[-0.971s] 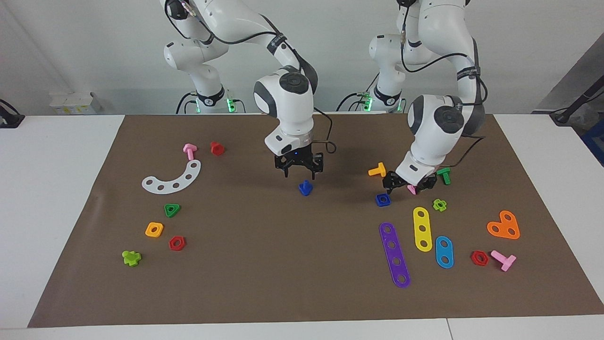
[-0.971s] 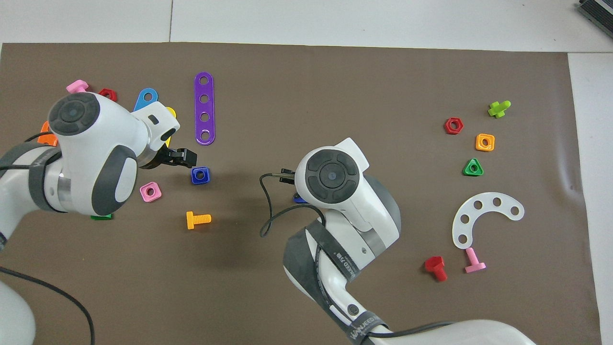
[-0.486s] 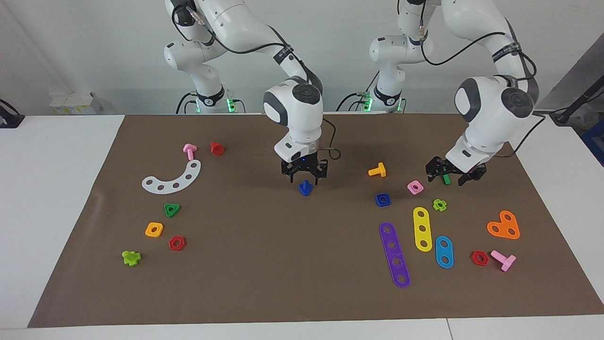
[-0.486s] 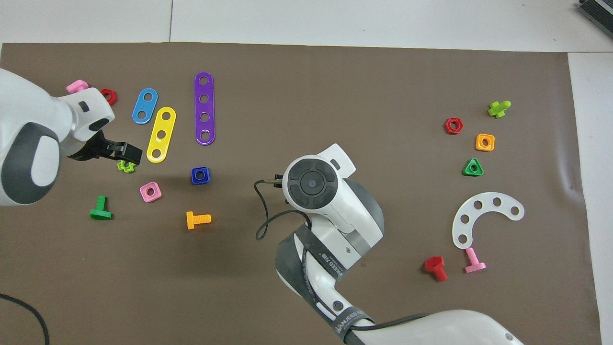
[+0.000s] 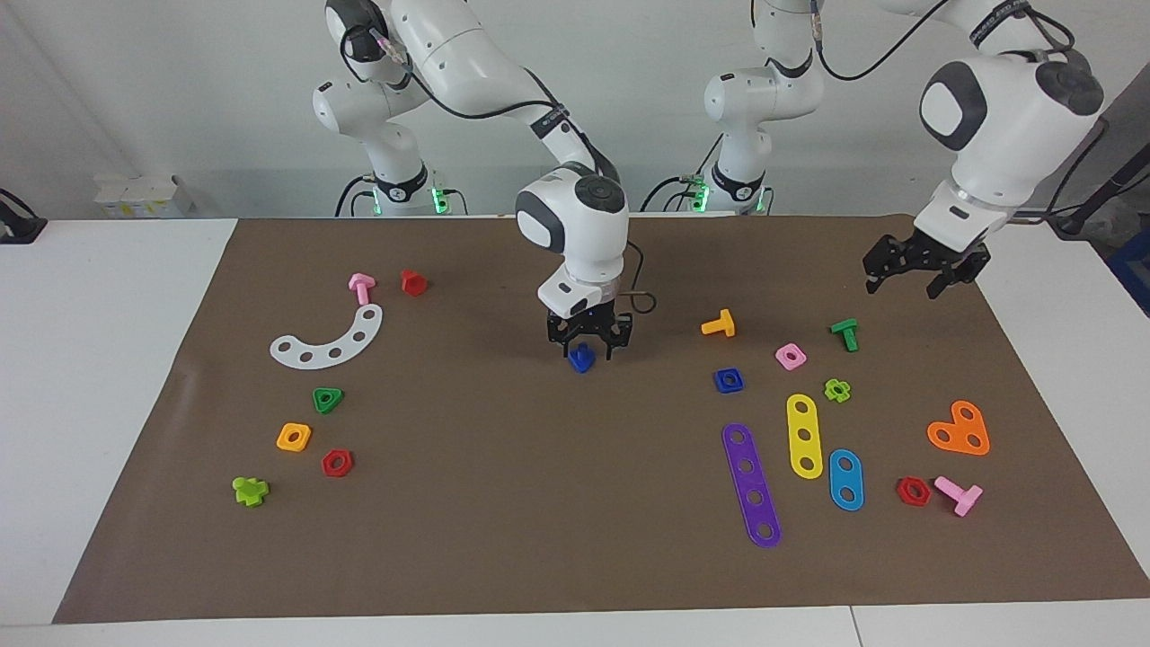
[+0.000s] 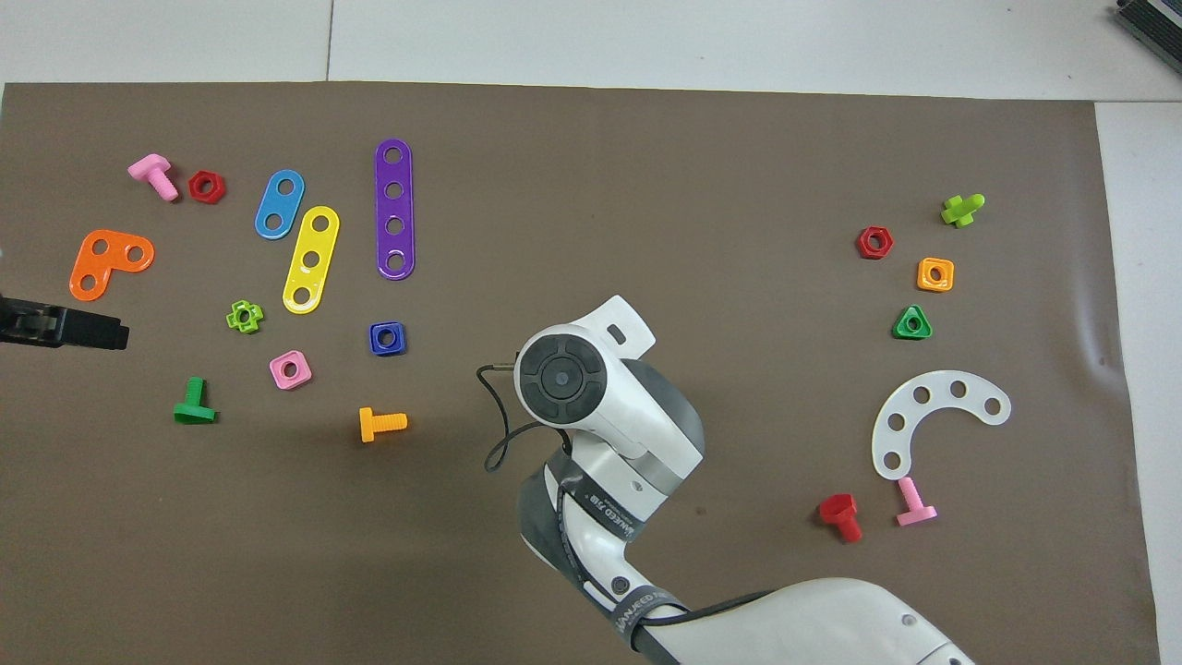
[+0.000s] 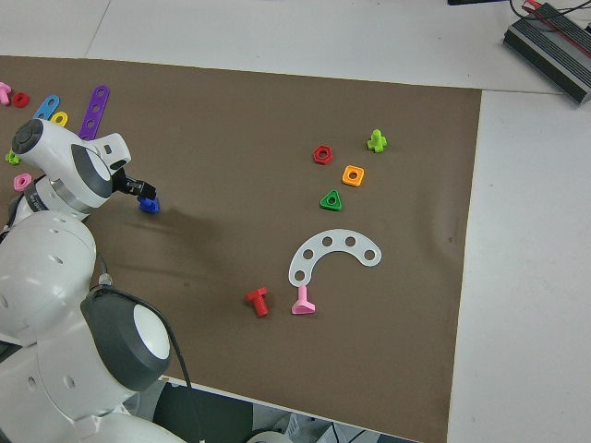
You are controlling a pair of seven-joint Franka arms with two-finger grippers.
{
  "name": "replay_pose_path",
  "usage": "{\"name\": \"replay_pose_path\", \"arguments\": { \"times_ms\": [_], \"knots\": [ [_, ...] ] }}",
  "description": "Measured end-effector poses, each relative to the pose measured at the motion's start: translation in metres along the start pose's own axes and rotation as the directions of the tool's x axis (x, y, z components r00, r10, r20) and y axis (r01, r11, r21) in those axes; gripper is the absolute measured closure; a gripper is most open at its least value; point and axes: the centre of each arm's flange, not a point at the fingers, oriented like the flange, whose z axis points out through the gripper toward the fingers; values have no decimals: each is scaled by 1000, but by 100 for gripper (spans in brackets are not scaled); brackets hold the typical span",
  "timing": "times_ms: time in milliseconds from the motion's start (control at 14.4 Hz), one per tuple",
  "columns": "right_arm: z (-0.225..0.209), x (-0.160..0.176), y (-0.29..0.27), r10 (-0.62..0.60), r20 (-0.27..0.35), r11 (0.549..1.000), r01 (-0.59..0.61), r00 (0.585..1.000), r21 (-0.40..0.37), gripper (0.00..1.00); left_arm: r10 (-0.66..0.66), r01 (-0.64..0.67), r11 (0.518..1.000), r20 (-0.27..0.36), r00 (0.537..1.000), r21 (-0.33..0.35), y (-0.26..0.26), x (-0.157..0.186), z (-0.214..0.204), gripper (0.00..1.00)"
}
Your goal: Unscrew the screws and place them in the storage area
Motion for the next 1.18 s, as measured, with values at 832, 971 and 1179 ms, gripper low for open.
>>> {"name": "replay_pose_path", "arguments": {
  "times_ms": [832, 971, 1179],
  "knots": [
    [1, 0, 0, 4, 0, 1000, -4, 1000, -2, 81, -11, 11, 1000, 26, 1000, 3, 14, -8, -19, 0],
    [-4, 4, 3, 11, -7, 1000, -11, 1000, 2, 81, -11, 11, 1000, 25, 1000, 4, 14, -8, -19, 0],
    [-27, 27, 40, 68, -31, 998, -68, 997, 9, 81, -11, 11, 1000, 25, 1000, 4, 14, -8, -20, 0]
  ]
}}
